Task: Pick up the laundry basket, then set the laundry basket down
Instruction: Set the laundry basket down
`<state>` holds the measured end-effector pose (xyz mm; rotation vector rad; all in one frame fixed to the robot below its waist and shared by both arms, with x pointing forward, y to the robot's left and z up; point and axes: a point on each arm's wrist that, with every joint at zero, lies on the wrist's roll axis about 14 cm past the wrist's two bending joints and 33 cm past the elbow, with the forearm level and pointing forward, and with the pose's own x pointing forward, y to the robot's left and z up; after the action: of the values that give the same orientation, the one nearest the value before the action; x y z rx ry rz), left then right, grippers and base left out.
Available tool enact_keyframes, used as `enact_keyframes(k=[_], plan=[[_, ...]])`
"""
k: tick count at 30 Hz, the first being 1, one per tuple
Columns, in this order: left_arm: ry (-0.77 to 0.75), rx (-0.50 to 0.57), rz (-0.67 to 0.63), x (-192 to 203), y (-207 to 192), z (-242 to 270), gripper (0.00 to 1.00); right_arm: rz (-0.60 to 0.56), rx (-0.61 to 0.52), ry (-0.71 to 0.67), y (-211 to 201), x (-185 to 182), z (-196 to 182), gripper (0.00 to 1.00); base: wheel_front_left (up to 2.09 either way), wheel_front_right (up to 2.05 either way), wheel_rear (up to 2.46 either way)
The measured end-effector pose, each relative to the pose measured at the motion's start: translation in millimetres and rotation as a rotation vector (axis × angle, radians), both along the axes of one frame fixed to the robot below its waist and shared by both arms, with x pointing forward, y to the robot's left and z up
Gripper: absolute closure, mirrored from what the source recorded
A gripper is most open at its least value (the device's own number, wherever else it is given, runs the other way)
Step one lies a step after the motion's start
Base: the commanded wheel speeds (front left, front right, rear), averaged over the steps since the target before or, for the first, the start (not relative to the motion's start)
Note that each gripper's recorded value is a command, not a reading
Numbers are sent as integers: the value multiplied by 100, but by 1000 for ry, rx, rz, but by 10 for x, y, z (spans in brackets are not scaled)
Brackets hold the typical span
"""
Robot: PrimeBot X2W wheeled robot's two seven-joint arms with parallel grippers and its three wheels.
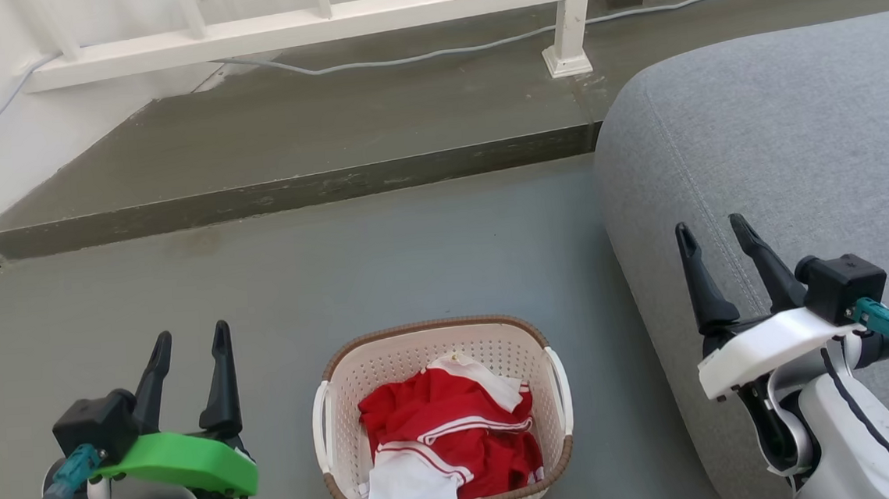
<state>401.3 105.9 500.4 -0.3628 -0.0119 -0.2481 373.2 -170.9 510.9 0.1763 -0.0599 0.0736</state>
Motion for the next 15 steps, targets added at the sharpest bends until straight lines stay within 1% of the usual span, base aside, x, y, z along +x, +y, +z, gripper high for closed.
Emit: enact_keyframes(k=[15], plan=[[-5,-16,-2,-29,-30,12,0,2,7,5,-7,-56,-42,0,0,0,0]])
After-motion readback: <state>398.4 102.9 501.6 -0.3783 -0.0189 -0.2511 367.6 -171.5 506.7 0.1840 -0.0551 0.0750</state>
